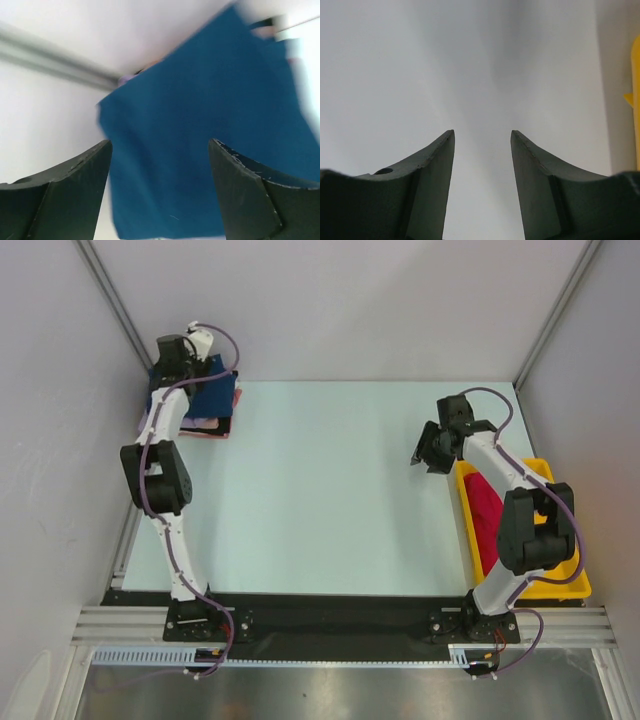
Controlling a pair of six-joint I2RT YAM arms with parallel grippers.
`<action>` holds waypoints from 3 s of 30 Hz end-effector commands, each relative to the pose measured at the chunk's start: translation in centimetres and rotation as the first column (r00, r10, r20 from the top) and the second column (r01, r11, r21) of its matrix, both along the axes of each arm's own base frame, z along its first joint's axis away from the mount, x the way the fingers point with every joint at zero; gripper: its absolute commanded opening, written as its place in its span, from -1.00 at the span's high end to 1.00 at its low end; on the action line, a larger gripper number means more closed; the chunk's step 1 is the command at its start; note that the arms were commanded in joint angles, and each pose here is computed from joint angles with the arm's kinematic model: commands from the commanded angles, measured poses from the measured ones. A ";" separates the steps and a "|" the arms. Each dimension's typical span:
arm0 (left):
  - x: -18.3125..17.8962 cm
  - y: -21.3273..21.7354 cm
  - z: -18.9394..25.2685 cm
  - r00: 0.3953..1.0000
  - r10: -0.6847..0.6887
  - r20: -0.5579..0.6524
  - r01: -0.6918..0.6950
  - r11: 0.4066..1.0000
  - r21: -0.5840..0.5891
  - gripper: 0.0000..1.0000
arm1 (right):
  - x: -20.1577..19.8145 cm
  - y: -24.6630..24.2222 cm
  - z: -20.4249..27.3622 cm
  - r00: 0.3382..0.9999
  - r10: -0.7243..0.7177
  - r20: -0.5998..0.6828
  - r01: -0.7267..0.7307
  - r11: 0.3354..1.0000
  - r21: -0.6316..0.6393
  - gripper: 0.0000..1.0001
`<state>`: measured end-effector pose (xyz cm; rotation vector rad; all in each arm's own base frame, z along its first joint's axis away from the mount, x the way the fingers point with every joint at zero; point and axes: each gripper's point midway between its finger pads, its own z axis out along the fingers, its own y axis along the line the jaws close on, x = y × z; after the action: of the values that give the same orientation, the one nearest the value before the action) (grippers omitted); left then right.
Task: Fold and stack the t-shirts
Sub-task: Neatly place the folded tshirt to the corner
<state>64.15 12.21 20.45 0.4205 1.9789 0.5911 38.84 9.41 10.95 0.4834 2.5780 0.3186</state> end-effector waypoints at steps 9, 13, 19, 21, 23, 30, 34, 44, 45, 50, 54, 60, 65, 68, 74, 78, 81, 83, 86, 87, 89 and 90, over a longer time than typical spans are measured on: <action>4.3 -8.3 2.9 0.991 0.040 0.127 -0.027 0.994 -0.103 -0.72 | -0.5 0.1 -0.4 1.000 0.013 0.003 -0.013 1.000 -0.010 -0.08; 5.7 -7.8 2.0 0.977 0.087 0.194 -0.064 0.991 -0.120 -0.73 | -0.7 -0.1 -0.6 1.000 0.010 -0.009 -0.010 1.000 -0.017 -0.08; 7.3 -8.1 -0.5 0.972 0.097 0.213 -0.063 0.985 -0.159 -0.70 | -0.8 -0.5 -1.0 0.999 0.009 -0.034 -0.010 0.999 -0.047 -0.08; 7.7 -8.0 -1.5 0.972 0.101 0.210 -0.068 0.985 -0.158 -0.63 | -0.7 -0.6 -0.9 0.999 0.011 -0.042 -0.013 0.998 -0.060 -0.08; 8.0 -8.2 -1.7 0.971 0.095 0.221 -0.060 0.985 -0.162 -0.42 | -0.6 -0.9 -0.8 0.999 0.009 -0.047 -0.012 0.998 -0.067 -0.08; 8.0 -8.7 -0.8 0.965 0.075 0.250 -0.033 0.985 -0.170 0.35 | 0.0 -0.7 -0.8 0.999 0.011 -0.047 -0.014 0.998 -0.067 -0.08; 7.8 -8.9 0.4 0.961 0.067 0.269 -0.021 0.985 -0.170 0.51 | 0.0 -0.7 -1.3 0.998 0.008 -0.055 -0.012 0.998 -0.067 -0.08; 6.9 -12.0 4.4 0.949 -0.057 0.310 0.110 0.982 -0.156 0.99 | -0.1 -0.5 -1.7 0.998 0.012 -0.056 -0.015 0.998 -0.060 -0.08; 6.9 -12.6 4.2 0.949 -0.087 0.302 0.139 0.978 -0.156 0.99 | -0.1 -0.6 -1.7 0.998 0.013 -0.057 -0.017 0.998 -0.061 -0.07; 6.4 -14.5 3.6 0.946 -0.155 0.283 0.199 0.971 -0.134 0.99 | -0.4 -0.7 -1.7 0.998 0.015 -0.058 -0.019 0.998 -0.066 -0.08; 6.7 -14.1 0.4 0.964 -0.145 0.225 0.174 0.978 -0.115 0.68 | -0.5 -0.8 -1.5 0.998 0.015 -0.056 -0.019 0.998 -0.066 -0.08; 6.7 -13.0 -4.2 0.987 -0.119 0.112 0.127 0.990 -0.068 -0.51 | -0.8 -1.0 -1.5 0.998 0.014 -0.062 -0.018 0.997 -0.070 -0.08; 5.5 -14.5 -1.2 0.977 -0.162 0.139 0.184 0.970 -0.157 -0.74 | -0.9 -1.0 -1.5 0.998 0.014 -0.065 -0.019 0.997 -0.070 -0.07; 4.1 -17.0 0.9 0.951 -0.260 0.168 0.294 0.928 -0.229 -0.76 | -0.8 -0.8 -1.4 0.998 0.013 -0.058 -0.017 0.998 -0.064 -0.07; 1.1 -18.8 0.3 0.949 -0.315 0.023 0.308 0.905 -0.293 -0.85 | -0.8 -0.8 -1.4 0.999 0.018 -0.047 -0.021 0.998 -0.055 -0.08; -3.5 -19.3 -1.6 0.931 -0.335 -0.145 0.288 0.918 -0.274 -0.98 | -0.9 -1.0 -0.8 1.000 0.010 -0.018 -0.011 0.999 -0.032 -0.08; -6.4 -18.0 -1.1 0.943 -0.291 -0.163 0.239 0.931 -0.277 -0.99 | -0.9 -1.0 -0.2 1.000 0.014 0.004 -0.014 1.000 -0.022 -0.08; -7.3 -15.9 1.9 0.971 -0.221 -0.091 0.184 0.934 -0.306 -0.99 | -1.2 -1.0 0.0 1.000 0.012 0.014 -0.012 1.000 -0.017 -0.08; -8.4 -12.7 4.5 0.992 -0.128 0.004 0.118 0.904 -0.412 -0.94 | -1.4 -0.7 0.3 0.999 0.017 0.029 -0.017 1.000 0.005 -0.08; -8.6 -10.2 4.5 0.998 -0.069 0.013 0.068 0.899 -0.433 -0.91 | -1.5 -0.5 0.3 0.999 0.020 0.029 -0.020 1.000 0.010 -0.08; -8.6 -6.6 6.1 0.995 0.049 0.084 -0.003 0.877 -0.480 -0.88 | -1.5 -0.4 0.3 1.000 0.016 0.026 -0.016 1.000 0.016 -0.08; -8.7 -5.3 5.9 0.992 0.094 0.087 -0.038 0.866 -0.498 -0.86 | -1.5 -0.3 0.4 0.999 0.016 0.030 -0.016 1.000 0.019 -0.08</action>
<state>55.41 1.23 22.02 0.2846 2.0877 0.1074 36.89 8.58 10.04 0.4683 2.6042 0.3072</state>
